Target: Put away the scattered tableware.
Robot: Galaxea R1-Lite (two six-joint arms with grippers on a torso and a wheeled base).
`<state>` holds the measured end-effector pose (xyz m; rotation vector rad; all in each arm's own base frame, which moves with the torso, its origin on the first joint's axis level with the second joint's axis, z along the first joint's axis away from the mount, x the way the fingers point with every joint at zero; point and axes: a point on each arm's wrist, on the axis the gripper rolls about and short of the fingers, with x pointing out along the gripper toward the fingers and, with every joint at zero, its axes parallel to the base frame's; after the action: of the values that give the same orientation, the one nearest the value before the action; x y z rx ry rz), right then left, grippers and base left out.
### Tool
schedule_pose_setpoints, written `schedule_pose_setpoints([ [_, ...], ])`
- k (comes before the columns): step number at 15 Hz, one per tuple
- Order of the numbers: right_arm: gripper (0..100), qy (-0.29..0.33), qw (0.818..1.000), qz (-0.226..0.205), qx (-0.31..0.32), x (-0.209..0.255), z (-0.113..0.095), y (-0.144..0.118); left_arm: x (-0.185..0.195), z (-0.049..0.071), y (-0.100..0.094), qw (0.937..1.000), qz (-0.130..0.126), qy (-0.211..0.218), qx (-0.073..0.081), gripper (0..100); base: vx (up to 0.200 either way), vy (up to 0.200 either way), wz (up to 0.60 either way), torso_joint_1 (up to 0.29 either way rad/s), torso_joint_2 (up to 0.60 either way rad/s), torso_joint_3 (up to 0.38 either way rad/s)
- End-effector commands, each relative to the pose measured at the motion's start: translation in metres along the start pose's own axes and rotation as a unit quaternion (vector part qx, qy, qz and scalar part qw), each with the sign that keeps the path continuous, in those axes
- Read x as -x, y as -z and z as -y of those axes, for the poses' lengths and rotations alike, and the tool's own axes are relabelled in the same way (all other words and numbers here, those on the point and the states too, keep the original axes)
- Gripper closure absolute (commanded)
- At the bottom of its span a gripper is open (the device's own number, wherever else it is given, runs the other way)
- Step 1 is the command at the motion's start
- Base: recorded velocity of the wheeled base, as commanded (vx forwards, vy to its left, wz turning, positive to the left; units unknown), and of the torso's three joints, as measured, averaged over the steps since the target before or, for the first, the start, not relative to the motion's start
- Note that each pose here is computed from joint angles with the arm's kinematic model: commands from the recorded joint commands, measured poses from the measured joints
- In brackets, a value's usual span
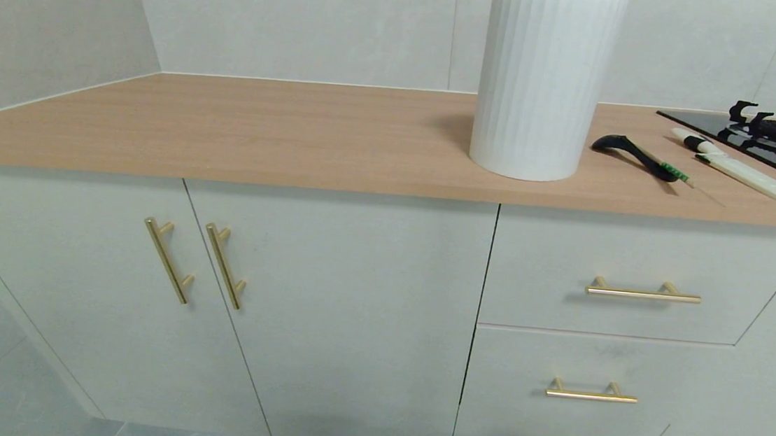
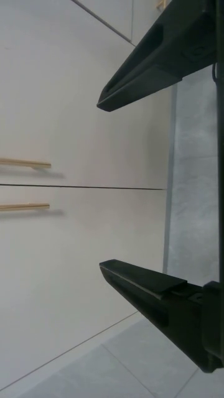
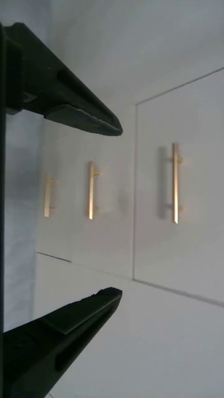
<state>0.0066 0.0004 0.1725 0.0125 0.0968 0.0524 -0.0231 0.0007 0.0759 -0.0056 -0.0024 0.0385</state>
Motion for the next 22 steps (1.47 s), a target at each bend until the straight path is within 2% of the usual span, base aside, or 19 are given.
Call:
schedule_pose_setpoints([
  [1,0,-0.014,0.981,-0.194,0.019,-0.093,-0.002,-0.02,0.0,0.0,0.0,1.0,-0.001,0.0,0.0,0,0.0,0.0,0.0,0.0,0.0,0.0],
  [2,0,-0.021,0.968,-0.248,0.022,-0.115,-0.004,-0.01,0.0,0.0,0.0,1.0,0.0,-0.001,0.0,0,0.0,0.0,0.0,0.0,0.0,0.0],
  [4,0,-0.037,0.943,-0.33,0.03,-0.147,-0.011,0.011,0.0,0.0,0.0,1.0,0.0,-0.001,0.0,0,0.0,0.0,0.0,0.0,0.0,0.0],
  [6,0,-0.039,0.932,-0.36,0.033,-0.181,-0.014,0.026,0.0,0.0,0.0,1.0,-0.001,-0.001,0.0,0,0.0,0.0,0.0,0.0,0.0,0.0],
  [8,0,-0.038,0.929,-0.365,0.034,-0.197,-0.015,0.035,0.0,0.0,0.0,1.0,0.0,-0.001,0.0,0,0.0,0.0,0.0,0.0,0.0,0.0],
  [9,0,-0.035,0.92,-0.388,0.036,-0.217,-0.017,0.053,0.0,0.0,0.0,1.0,0.0,0.0,0.0,0,0.0,0.0,0.0,0.0,0.0,0.0],
  [12,0,-0.033,0.905,-0.422,0.034,-0.233,-0.017,0.077,0.0,0.0,0.0,1.0,0.0,-0.001,0.0,0,0.0,0.0,0.0,0.0,0.0,0.0],
  [14,0,-0.027,0.907,-0.42,0.023,-0.246,-0.018,0.09,0.0,0.0,0.0,1.0,0.0,0.0,0.0,0,0.0,0.0,0.0,0.0,0.0,0.0],
  [16,0,-0.024,0.917,-0.398,0.019,-0.256,-0.018,0.106,0.0,0.0,0.0,1.0,0.0,-0.001,0.0,0,0.0,0.0,0.0,0.0,0.0,0.0],
  [18,0,-0.021,0.92,-0.39,0.019,-0.259,-0.018,0.11,0.0,0.0,0.0,1.0,-0.001,-0.001,0.0,0,0.0,0.0,0.0,0.0,0.0,0.0],
  [19,0,-0.01,0.93,-0.367,0.022,-0.273,-0.018,0.127,0.0,0.0,0.0,1.0,0.0,0.0,0.0,0,0.0,0.0,0.0,0.0,0.0,0.0],
  [22,0,0.012,0.939,-0.344,0.021,-0.286,-0.018,0.143,0.0,0.0,0.0,1.0,0.0,-0.001,0.0,0,0.0,0.0,0.0,0.0,0.0,0.0],
])
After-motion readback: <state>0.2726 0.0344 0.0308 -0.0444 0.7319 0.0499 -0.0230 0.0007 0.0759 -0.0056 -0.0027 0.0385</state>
